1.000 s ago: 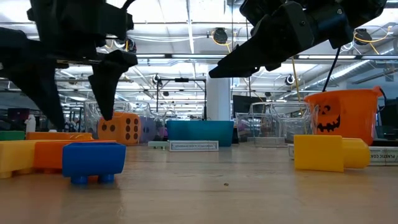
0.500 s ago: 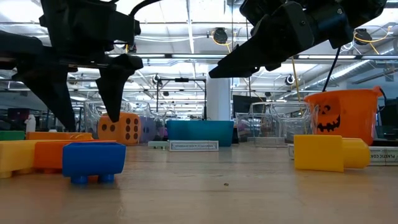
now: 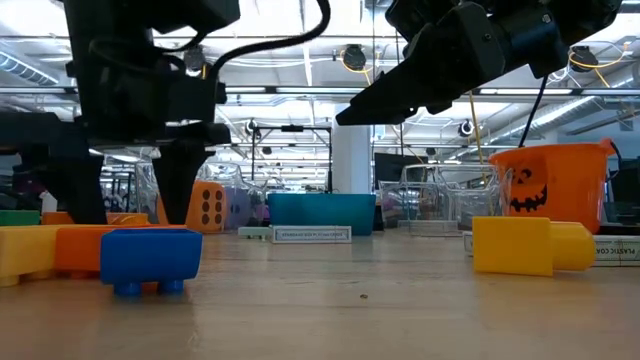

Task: Pick & Place Toys
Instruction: Put the orange game piece into the blue bin

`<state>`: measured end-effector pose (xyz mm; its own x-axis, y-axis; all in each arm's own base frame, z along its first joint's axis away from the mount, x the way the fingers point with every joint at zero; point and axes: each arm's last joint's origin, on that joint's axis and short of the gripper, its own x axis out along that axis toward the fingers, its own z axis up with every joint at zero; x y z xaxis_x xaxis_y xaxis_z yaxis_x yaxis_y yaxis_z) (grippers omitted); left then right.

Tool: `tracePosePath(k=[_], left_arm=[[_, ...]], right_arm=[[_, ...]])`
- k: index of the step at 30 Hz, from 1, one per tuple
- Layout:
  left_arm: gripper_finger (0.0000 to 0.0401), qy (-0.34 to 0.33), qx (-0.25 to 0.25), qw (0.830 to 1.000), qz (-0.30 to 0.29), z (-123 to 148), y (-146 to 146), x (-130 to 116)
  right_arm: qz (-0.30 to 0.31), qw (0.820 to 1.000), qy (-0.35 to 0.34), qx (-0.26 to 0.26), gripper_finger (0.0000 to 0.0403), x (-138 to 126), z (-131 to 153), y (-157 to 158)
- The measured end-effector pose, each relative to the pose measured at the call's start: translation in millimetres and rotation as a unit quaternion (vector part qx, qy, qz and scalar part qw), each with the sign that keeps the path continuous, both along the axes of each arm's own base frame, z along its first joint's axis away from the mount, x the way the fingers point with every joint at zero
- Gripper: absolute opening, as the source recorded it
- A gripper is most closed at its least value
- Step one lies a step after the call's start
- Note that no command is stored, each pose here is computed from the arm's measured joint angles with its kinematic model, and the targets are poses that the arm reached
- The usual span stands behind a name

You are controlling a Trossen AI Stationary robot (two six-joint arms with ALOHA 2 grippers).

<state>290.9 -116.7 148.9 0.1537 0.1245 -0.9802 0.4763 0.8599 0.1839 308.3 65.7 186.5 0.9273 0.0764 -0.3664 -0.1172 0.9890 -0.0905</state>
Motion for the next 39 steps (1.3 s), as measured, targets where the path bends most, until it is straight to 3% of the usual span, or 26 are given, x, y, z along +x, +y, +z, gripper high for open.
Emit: tracePosePath(k=[9,25,39], left_arm=[[0.0298,0.004,0.001,1.000,-0.002,-2,0,1],[0.0130,0.005,0.002,1.000,0.001,-3,2,1],[0.0115,0.000,-0.013,0.999,0.044,0,17,6]], right_arm=[[0.001,1.000,0.000,-0.002,0.0348,0,0,0],[0.001,1.000,0.000,-0.002,0.0348,0,0,0],[0.001,1.000,0.000,-0.002,0.0348,0,0,0]])
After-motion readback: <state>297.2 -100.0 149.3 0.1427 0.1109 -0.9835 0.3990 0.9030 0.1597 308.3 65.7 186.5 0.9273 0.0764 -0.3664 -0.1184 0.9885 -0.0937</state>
